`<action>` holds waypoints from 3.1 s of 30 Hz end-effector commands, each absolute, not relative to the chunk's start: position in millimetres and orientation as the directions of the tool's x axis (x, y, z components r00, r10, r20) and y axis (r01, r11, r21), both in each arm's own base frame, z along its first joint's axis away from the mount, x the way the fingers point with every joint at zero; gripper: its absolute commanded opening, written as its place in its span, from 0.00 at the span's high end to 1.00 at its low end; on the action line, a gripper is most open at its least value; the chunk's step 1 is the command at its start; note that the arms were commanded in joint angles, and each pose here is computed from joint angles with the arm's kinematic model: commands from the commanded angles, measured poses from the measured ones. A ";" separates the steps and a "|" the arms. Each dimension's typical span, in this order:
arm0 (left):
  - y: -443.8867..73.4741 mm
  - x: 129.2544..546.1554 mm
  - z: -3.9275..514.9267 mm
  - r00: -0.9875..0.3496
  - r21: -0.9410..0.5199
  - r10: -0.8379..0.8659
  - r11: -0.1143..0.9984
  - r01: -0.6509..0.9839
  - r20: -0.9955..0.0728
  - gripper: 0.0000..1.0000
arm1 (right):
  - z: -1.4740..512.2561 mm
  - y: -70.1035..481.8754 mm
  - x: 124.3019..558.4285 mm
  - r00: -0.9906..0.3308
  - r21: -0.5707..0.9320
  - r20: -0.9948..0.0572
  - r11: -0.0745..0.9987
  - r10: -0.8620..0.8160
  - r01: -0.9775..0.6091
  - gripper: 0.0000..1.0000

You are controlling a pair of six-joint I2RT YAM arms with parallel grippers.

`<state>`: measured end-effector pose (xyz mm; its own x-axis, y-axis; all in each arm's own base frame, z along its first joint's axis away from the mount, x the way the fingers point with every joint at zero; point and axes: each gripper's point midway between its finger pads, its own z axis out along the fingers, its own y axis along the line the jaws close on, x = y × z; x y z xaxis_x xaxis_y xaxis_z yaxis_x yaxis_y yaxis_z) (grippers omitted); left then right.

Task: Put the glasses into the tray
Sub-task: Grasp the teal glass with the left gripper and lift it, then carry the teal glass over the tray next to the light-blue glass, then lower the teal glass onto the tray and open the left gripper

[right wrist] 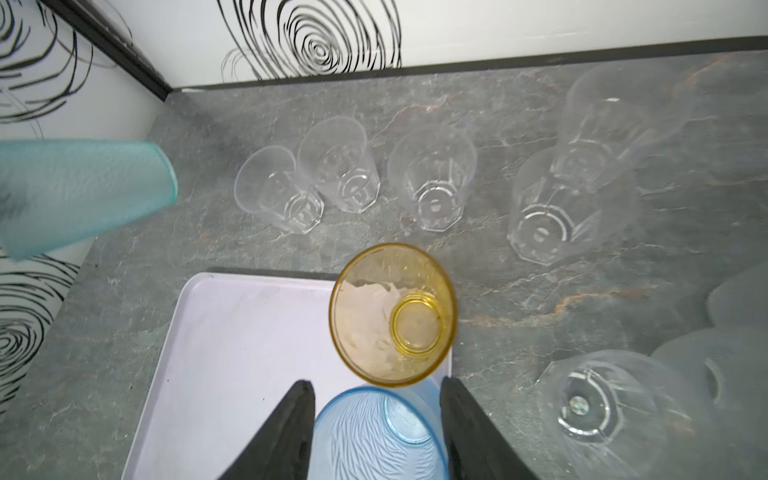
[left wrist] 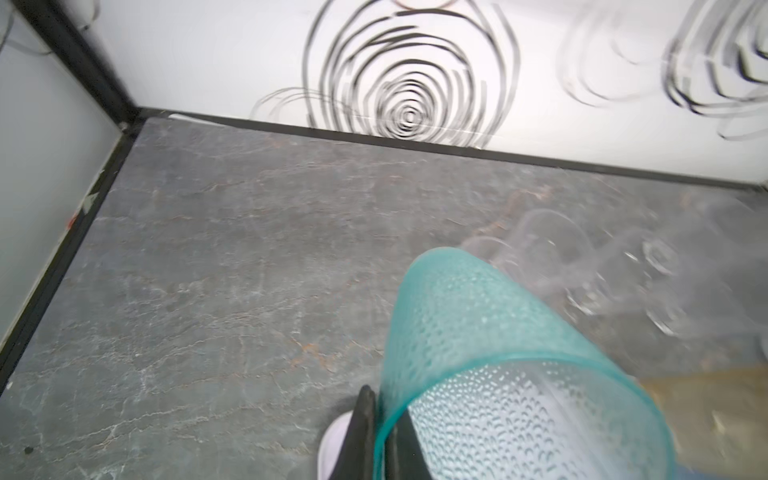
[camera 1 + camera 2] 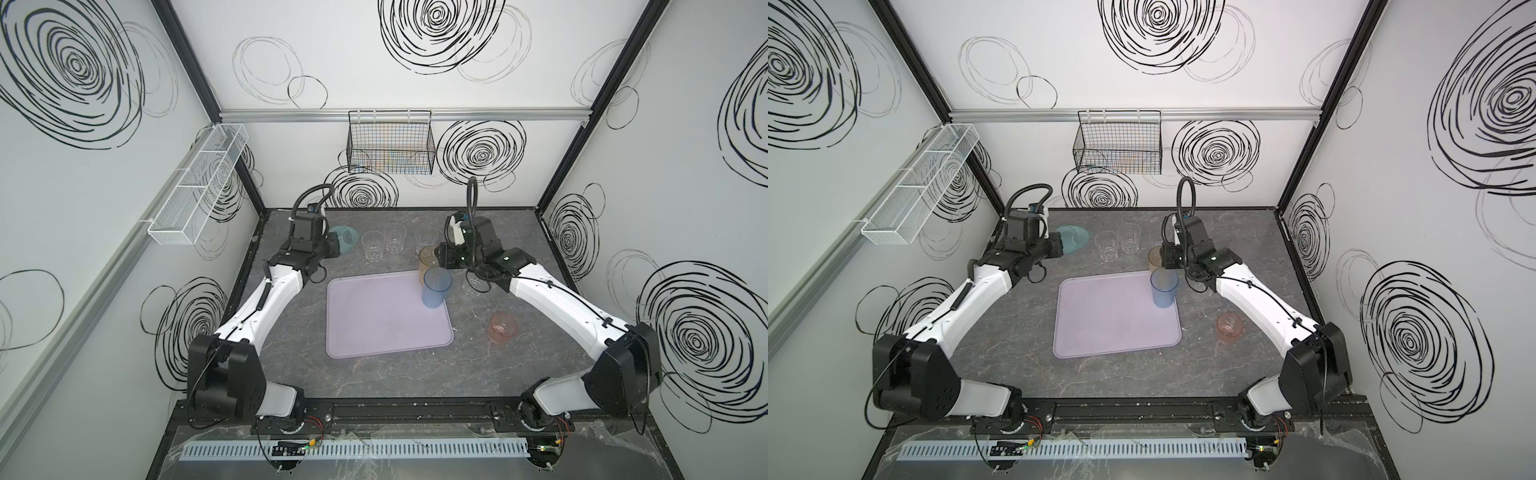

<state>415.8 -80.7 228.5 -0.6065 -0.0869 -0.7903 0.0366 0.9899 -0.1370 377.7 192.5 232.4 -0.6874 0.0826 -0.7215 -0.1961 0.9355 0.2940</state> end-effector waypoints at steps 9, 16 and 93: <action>-190.5 271.1 152.5 -0.806 -0.171 0.294 0.886 0.432 -0.514 1.00 | 262.8 138.4 387.9 -0.611 0.310 -0.772 0.944 0.178 -0.117 0.47; -264.4 260.7 152.9 -0.768 -0.257 0.344 0.802 0.540 -0.540 1.00 | 252.1 144.2 389.2 -0.637 0.335 -0.748 0.935 0.186 -0.120 0.47; -359.0 282.2 143.5 -0.707 -0.142 0.533 0.743 0.654 -0.466 0.73 | 220.3 147.5 383.2 -0.683 0.367 -0.702 0.924 0.201 -0.106 0.47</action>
<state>277.1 -357.1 118.4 -0.7131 0.5766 -0.3989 0.6604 0.7433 -0.1061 383.0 141.4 222.0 -0.6817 0.2013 -0.7034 -0.0950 0.9289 0.3579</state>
